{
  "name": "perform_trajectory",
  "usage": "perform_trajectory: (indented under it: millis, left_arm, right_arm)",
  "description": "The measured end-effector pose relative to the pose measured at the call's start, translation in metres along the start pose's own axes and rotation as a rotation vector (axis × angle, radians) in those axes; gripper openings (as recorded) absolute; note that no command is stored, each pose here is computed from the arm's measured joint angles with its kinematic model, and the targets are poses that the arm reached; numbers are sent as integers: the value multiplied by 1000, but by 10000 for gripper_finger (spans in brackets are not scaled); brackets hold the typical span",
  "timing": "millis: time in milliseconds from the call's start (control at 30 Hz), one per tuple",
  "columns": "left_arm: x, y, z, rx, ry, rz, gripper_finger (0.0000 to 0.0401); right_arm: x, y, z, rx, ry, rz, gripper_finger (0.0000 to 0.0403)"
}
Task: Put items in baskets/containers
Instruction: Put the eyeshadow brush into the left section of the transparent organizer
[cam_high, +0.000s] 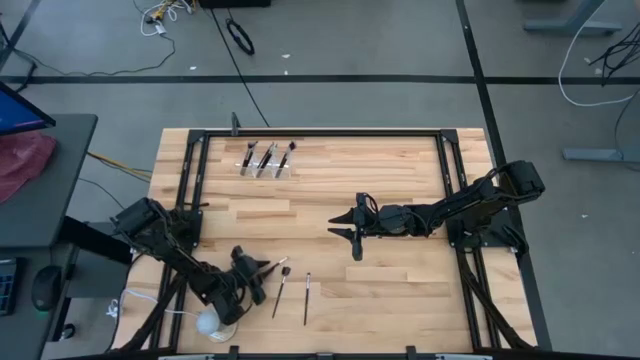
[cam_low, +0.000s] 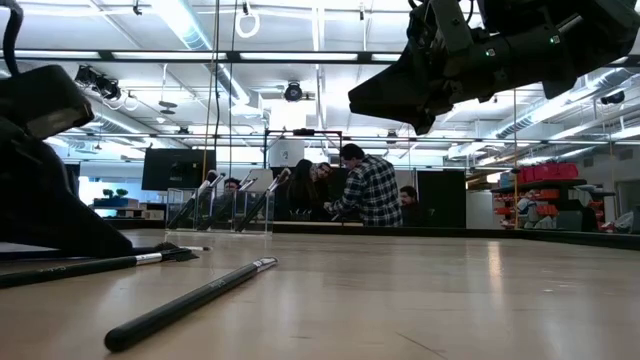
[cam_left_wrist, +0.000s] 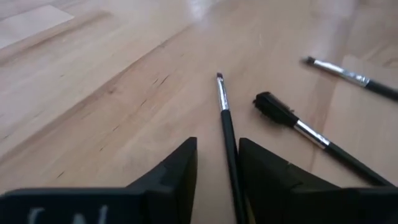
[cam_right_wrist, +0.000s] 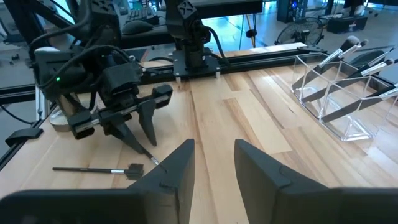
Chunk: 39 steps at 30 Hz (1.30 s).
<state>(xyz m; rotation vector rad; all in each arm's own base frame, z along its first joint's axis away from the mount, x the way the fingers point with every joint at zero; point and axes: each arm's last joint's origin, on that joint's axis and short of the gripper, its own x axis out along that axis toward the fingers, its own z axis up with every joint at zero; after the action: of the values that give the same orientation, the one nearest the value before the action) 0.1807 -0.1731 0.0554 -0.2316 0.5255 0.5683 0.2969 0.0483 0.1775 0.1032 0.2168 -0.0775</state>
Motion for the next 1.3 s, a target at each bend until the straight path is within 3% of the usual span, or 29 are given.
perform_trajectory:
  millis: [200, 433, 767, 900, 1033, 1133, 1300]
  left_arm:
    - [2, 12, -6, -50, -47, -45, 89]
    - [4, 21, -8, 9, -58, -26, 21]
    - [1, 20, -2, -2, -51, -37, 17]
    - [-1, 26, 11, 49, -96, -6, 16]
    - [-3, 22, 35, -13, -227, 25, 16]
    - [-6, 23, 54, 12, -274, 48, 16]
    - [-12, 13, 93, 45, -319, -14, 16]
  right_arm:
    - [0, 0, 0, -3, -1, 0, 114]
    - [0, 0, 0, -3, -2, 0, 114]
    - [0, 0, -1, -6, 7, 2, 114]
    - [0, -1, -1, -5, 20, 52, 114]
    - [1, -1, -3, -44, 42, 110, 114]
    - [3, -1, -9, -75, 73, 121, 114]
    - [18, -4, -32, -65, 104, 125, 114]
